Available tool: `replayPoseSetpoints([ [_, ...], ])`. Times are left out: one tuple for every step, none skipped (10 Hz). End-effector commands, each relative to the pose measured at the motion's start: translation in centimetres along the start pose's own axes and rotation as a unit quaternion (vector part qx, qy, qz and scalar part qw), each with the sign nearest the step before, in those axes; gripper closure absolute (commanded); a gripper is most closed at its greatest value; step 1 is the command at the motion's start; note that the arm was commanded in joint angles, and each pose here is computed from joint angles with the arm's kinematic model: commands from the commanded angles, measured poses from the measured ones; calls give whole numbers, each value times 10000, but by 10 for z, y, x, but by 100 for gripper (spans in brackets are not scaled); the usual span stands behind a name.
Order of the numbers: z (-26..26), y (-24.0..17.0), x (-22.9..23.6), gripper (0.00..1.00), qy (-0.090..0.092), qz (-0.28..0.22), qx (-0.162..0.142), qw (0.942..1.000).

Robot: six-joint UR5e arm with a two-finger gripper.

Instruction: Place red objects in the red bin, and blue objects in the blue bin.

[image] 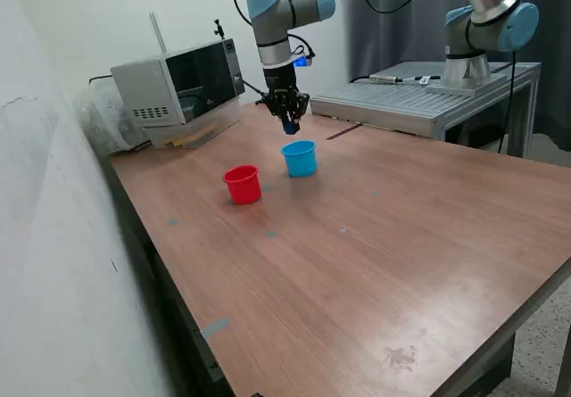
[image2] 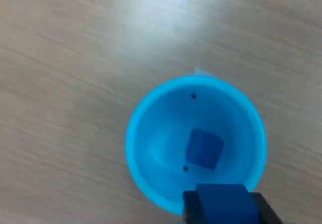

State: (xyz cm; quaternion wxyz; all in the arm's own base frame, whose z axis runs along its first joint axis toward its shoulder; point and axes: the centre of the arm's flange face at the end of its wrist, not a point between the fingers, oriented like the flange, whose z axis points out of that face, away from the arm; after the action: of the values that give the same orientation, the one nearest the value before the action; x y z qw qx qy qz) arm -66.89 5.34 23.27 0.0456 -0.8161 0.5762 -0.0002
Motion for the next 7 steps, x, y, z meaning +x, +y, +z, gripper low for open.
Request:
replayPoseSetpoints([
  [13, -10, -3, 100, 54, -62, 140, 9999],
  [18, -13, 0, 100, 90, -90, 189, 9997],
  [20, -13, 0, 100, 100, -99, 202, 9997],
  [22, -14, 0, 0, 89, -102, 238, 9996],
  [22, -14, -1, 0, 14, -102, 264, 9996],
  [18, -12, -5, 0, -42, -90, 240, 9997],
  [17, -12, -9, 0, -58, -64, 217, 9997],
])
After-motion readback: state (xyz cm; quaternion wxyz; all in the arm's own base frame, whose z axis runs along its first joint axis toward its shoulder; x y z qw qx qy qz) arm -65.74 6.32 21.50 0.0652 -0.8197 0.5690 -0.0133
